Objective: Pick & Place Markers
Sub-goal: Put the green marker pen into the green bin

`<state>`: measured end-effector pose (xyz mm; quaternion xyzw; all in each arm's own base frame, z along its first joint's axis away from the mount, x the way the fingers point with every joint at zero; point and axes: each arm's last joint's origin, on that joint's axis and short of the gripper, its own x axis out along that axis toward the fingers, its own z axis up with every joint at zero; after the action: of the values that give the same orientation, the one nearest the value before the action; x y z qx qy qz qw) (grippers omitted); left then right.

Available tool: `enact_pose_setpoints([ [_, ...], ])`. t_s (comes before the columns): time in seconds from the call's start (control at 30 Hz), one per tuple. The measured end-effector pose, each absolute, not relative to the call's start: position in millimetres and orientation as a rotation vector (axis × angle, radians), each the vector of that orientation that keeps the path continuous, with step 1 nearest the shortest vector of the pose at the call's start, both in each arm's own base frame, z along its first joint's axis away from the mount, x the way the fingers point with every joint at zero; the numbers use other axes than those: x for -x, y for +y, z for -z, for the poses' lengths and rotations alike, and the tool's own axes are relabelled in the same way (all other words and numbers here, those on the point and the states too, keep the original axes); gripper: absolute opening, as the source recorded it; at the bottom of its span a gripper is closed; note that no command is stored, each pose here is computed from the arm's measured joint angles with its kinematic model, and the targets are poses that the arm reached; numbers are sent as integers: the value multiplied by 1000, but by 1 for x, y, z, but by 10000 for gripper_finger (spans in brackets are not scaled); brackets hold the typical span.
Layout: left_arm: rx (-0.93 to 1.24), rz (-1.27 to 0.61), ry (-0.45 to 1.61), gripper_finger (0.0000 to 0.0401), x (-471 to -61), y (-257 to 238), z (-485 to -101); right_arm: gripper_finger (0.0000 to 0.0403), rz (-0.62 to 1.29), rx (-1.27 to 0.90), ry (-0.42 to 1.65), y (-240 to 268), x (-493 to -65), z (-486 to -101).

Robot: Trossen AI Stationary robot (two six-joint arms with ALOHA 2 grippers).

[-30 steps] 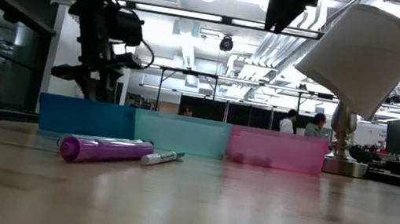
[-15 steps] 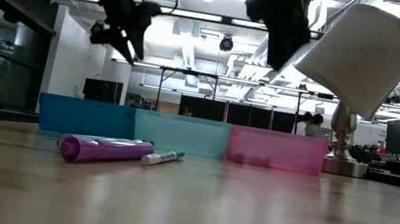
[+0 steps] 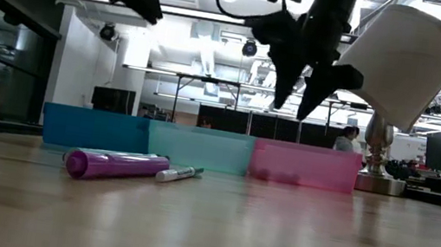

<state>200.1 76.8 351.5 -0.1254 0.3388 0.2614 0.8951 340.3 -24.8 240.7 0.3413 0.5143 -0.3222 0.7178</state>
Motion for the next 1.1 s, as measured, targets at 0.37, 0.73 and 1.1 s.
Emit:
enact_pose_setpoints([
  [0.37,52,-393,636,140,-179,54,-371,217,726,-1207,843,5,-356,-209],
  [0.73,-17,-271,575,140,-160,46,-382,217,753,-1292,714,10,-362,-215],
  [1.1,68,-268,569,140,-134,38,-386,217,756,-1218,788,17,-392,-218],
])
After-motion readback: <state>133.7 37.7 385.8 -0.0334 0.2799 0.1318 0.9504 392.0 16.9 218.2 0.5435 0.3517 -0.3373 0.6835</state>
